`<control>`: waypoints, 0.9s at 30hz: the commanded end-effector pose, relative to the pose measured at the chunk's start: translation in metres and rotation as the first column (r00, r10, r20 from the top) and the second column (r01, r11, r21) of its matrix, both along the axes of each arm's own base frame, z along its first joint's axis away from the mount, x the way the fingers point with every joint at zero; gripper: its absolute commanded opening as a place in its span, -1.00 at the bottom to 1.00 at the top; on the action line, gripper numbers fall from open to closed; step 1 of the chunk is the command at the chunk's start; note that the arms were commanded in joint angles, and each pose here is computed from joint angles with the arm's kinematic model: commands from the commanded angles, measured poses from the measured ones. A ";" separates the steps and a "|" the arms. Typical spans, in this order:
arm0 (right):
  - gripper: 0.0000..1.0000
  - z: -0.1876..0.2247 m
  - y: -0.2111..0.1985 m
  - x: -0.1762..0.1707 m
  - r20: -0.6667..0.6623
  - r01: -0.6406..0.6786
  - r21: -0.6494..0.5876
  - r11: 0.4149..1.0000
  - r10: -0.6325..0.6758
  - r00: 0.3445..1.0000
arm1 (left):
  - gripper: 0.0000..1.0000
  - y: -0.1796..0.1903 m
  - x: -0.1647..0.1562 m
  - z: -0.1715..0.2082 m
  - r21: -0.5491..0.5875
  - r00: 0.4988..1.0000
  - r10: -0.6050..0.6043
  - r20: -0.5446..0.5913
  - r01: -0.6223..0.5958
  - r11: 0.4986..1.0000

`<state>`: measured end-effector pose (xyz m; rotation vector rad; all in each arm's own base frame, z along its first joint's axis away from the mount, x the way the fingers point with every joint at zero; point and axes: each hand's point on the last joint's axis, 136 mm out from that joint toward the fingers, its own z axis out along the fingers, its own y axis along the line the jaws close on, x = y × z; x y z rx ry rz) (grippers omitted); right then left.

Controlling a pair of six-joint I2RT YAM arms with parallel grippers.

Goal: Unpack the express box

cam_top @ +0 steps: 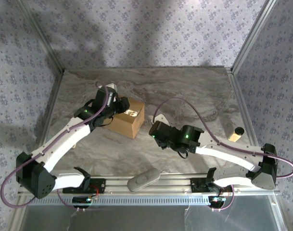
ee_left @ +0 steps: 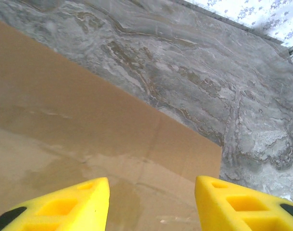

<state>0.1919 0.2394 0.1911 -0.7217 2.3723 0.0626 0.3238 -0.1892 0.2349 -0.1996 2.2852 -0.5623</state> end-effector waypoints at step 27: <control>-1.00 0.024 0.073 0.231 0.266 0.001 0.256 0.967 -0.072 0.961 | -0.06 0.062 -0.050 -0.074 -0.032 0.962 0.146 -0.229 -0.157 0.987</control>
